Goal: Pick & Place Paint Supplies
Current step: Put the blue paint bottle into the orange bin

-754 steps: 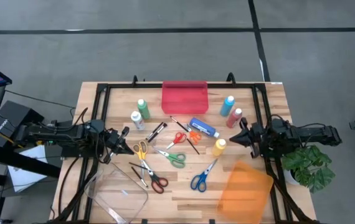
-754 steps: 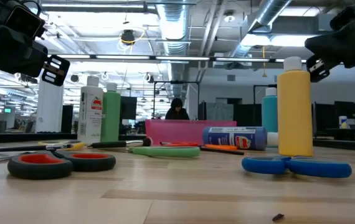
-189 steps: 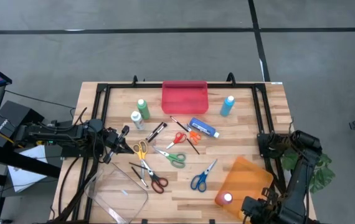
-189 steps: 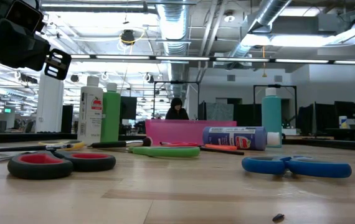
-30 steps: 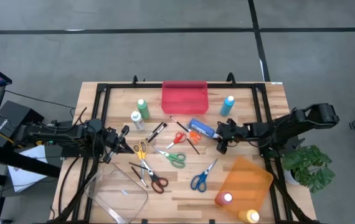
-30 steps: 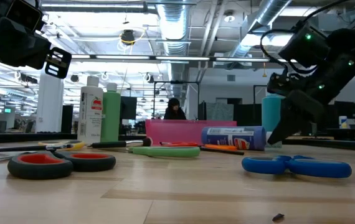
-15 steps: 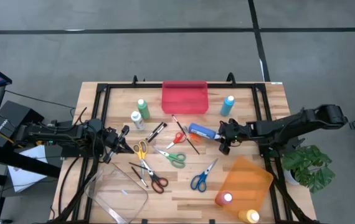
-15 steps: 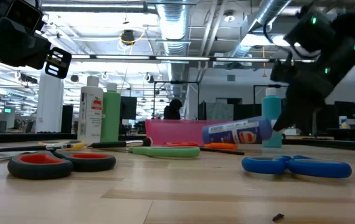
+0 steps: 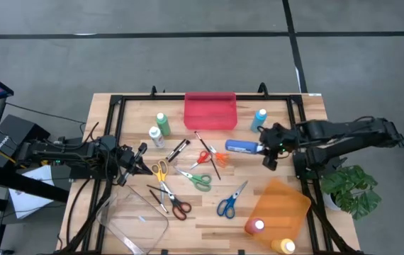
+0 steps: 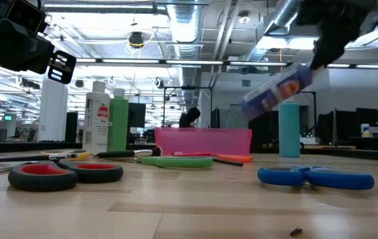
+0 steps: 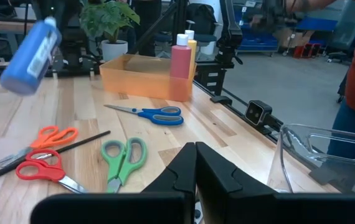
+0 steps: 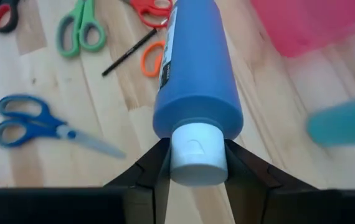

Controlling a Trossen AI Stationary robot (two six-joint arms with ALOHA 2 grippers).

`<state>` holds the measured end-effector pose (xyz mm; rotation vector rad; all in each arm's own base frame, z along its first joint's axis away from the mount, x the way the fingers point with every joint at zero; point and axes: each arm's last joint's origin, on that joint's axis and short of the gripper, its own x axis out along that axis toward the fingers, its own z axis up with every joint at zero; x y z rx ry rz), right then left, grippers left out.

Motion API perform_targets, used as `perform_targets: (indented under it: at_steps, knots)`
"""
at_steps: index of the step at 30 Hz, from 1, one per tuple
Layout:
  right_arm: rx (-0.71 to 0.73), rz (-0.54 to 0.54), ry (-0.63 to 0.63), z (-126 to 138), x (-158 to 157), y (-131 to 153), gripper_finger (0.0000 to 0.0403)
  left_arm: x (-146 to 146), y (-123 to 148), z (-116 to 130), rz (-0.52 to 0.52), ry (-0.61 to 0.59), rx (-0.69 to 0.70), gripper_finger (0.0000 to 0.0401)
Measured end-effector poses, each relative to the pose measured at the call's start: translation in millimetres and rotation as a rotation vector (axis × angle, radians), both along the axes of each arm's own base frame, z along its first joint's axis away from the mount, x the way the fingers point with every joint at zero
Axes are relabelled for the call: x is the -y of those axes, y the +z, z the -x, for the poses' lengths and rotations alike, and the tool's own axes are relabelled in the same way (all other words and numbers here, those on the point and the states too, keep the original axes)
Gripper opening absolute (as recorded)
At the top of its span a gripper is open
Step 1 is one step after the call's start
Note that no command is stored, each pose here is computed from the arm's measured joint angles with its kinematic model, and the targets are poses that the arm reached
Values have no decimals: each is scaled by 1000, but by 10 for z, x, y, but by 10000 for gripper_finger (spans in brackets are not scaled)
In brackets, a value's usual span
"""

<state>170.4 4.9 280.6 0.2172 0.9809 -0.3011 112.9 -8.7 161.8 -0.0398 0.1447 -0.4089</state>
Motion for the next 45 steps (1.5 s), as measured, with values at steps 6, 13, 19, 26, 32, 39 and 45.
perform_targets:
  at_steps: [6,13,19,26,32,39,45]
  knots:
    - [-114,-33,-24,153,2,480,114,0,0,0,0,0,0,0]
    - [-212,-152,-28,213,-34,948,114,0,0,0,0,0,0,0]
    - [-146,-298,-13,128,-150,1303,114,0,0,0,0,0,0,0]
    - [-160,-446,-57,114,-317,1391,114,0,2,0,0,0,2,0]
    - [-223,-603,-8,218,-555,1466,114,0,2,-1,0,0,2,0]
    - [-249,-745,-28,426,-777,1686,114,0,2,0,0,0,2,0]
    - [-325,-824,-124,547,-938,1737,114,0,2,-1,0,0,2,0]
